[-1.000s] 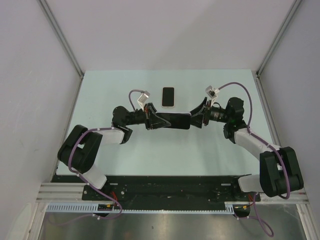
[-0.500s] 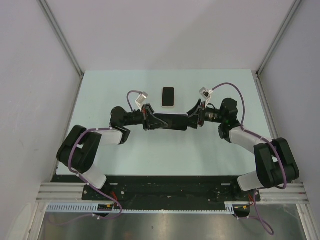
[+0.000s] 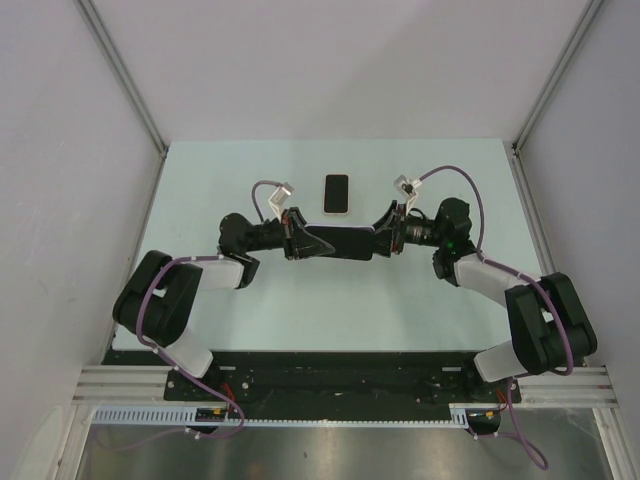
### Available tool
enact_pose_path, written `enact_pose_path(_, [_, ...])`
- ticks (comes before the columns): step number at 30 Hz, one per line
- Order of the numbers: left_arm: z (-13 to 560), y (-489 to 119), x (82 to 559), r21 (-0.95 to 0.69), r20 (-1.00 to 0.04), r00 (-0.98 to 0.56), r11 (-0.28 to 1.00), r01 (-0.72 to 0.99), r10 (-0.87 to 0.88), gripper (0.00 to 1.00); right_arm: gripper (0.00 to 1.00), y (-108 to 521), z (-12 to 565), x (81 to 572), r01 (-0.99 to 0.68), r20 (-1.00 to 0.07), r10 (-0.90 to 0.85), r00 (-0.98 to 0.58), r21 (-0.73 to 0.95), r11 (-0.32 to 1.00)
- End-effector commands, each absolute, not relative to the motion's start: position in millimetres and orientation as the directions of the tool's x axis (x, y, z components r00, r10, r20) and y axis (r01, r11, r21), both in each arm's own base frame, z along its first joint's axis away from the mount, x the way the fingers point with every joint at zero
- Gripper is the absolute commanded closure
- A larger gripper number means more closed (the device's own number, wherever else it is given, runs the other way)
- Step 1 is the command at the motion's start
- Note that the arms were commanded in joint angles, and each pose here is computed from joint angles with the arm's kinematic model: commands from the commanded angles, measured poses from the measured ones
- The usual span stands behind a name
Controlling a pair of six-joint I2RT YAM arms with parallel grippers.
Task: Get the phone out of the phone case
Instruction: Remove the phone case from the phone.
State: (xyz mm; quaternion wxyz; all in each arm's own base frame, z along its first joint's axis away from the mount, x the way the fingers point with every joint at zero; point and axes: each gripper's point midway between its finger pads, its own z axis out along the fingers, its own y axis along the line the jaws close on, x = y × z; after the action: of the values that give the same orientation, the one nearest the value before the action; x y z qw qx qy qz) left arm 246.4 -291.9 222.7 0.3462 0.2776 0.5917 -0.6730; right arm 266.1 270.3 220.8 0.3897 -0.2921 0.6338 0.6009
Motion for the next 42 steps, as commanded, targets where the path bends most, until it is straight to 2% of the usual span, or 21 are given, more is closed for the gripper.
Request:
enact_pose_path(1, [292,-279,281,-0.327,-0.842,-0.263,0.056,0.944,-0.471,1.0,0.56,294,233,227,-0.856,-0.857,0.027,-0.515,0.513,-0.053])
enact_pose_path(21, [292,-277,283,-0.328,-0.84,-0.255,0.073,0.942,-0.479,1.0,0.6,309,227,212,-0.839,-0.843,-0.009,-0.537,0.535,-0.103])
enact_pose_path(28, [291,-278,284,-0.338,-0.838,-0.268,0.066,0.939,-0.476,1.0,0.89,307,231,214,-0.841,-0.845,0.005,-0.535,0.532,-0.094])
enact_pose_path(32, [290,-279,285,-0.345,-0.836,-0.279,0.059,0.937,-0.473,0.98,0.99,306,230,216,-0.839,-0.841,0.009,-0.54,0.538,-0.086])
enact_pose_path(36, [289,-280,284,-0.352,-0.836,-0.293,0.044,0.935,-0.465,0.91,1.0,304,231,219,-0.841,-0.842,0.017,-0.539,0.537,-0.075])
enact_pose_path(37, [288,-281,283,-0.361,-0.835,-0.306,0.035,0.932,-0.458,0.84,1.0,304,231,220,-0.84,-0.841,0.018,-0.54,0.538,-0.074])
enact_pose_path(42, [287,-283,283,-0.365,-0.836,-0.317,0.021,0.931,-0.448,0.64,1.0,300,234,224,-0.843,-0.843,0.029,-0.537,0.534,-0.061])
